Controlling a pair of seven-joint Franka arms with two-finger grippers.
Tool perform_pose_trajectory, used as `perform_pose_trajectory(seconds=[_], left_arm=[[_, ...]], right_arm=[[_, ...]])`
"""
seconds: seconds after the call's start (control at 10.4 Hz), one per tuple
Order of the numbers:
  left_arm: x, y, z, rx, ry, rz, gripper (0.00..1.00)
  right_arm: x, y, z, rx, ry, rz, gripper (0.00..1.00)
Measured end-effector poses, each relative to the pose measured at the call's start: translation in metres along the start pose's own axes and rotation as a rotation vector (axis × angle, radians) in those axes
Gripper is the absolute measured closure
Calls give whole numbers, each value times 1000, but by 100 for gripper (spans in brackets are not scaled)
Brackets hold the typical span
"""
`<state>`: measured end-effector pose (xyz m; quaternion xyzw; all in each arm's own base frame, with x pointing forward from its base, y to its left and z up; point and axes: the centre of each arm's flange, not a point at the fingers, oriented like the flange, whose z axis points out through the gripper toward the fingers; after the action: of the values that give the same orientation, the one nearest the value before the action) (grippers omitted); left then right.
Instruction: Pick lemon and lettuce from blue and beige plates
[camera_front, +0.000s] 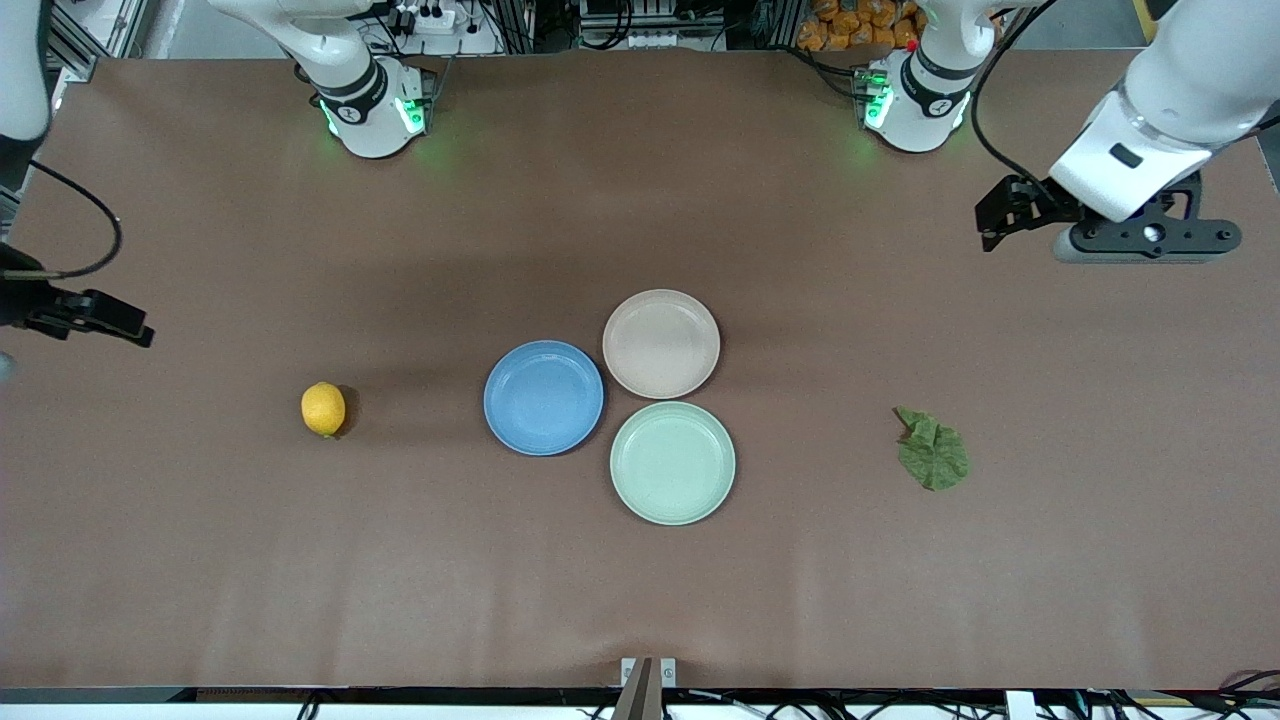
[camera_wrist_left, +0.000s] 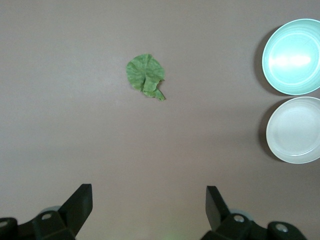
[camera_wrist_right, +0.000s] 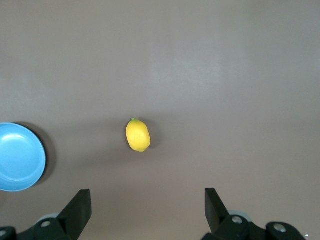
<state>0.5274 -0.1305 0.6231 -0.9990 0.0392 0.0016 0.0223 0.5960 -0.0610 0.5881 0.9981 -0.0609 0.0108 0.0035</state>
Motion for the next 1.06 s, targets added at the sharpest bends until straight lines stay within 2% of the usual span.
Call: perform_pose_trajectory(seconds=[0.1, 0.38, 0.77, 1.06], left_arm=[[0, -3, -3, -3, 5, 2, 0], [3, -24, -7, -27, 11, -38, 0], [5, -35, -14, -57, 23, -57, 0], [5, -38, -22, -57, 42, -9, 0]], right_arm=[[-4, 3, -16, 4, 21, 5, 0], [-12, 5, -46, 5, 27, 9, 0], [-11, -7, -48, 7, 33, -12, 0], [-10, -9, -46, 6, 33, -15, 0]])
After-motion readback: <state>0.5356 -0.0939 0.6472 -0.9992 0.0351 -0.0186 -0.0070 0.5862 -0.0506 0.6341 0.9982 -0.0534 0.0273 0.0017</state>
